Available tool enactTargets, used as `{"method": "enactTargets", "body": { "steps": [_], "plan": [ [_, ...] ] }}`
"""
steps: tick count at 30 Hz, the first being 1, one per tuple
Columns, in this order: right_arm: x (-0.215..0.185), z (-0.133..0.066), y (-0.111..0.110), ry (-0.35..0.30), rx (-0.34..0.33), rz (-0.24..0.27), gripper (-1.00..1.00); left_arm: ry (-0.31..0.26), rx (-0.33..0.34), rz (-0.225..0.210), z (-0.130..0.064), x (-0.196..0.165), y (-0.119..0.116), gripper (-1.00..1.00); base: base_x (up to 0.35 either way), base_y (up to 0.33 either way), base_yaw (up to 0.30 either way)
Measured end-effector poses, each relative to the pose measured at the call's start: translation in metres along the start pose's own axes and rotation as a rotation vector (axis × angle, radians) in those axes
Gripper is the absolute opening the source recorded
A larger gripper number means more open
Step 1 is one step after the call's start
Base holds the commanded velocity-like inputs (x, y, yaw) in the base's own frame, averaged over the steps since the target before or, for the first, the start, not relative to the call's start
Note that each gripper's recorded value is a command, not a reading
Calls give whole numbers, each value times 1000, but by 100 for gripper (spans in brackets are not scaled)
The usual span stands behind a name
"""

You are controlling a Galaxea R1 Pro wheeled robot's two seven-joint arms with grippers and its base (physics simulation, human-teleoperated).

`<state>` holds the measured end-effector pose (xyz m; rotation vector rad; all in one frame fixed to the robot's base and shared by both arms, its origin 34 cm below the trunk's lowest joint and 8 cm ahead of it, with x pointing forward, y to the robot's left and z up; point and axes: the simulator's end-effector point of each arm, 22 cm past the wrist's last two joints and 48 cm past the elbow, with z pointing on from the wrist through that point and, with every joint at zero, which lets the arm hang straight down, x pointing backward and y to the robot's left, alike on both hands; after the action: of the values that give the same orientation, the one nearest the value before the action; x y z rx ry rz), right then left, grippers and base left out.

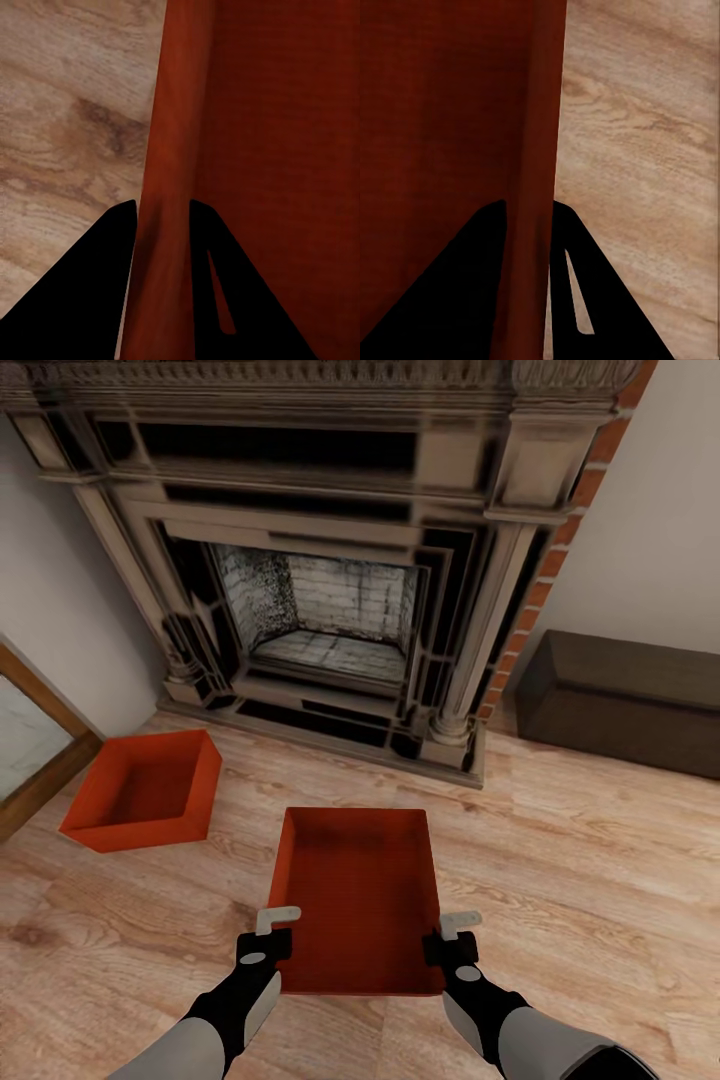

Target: Move the two storage containers from the living room to the garage. In the garage, place one container on the floor and stack the other container on top of it (either order is fine).

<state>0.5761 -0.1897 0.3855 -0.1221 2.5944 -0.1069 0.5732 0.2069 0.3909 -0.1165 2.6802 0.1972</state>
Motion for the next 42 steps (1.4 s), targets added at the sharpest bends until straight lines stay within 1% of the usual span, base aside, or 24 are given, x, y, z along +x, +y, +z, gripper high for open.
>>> {"method": "enactTargets", "body": {
  "steps": [37, 42],
  "plan": [
    [-37, -54, -5, 1, 3, 1, -100, 1, -3, 2, -56, -33, 9, -100, 0, 0, 0],
    [-44, -61, -7, -6, 2, -7, -100, -5, -4, -6, -63, -37, 10, -100, 0, 0, 0]
  ]
}}
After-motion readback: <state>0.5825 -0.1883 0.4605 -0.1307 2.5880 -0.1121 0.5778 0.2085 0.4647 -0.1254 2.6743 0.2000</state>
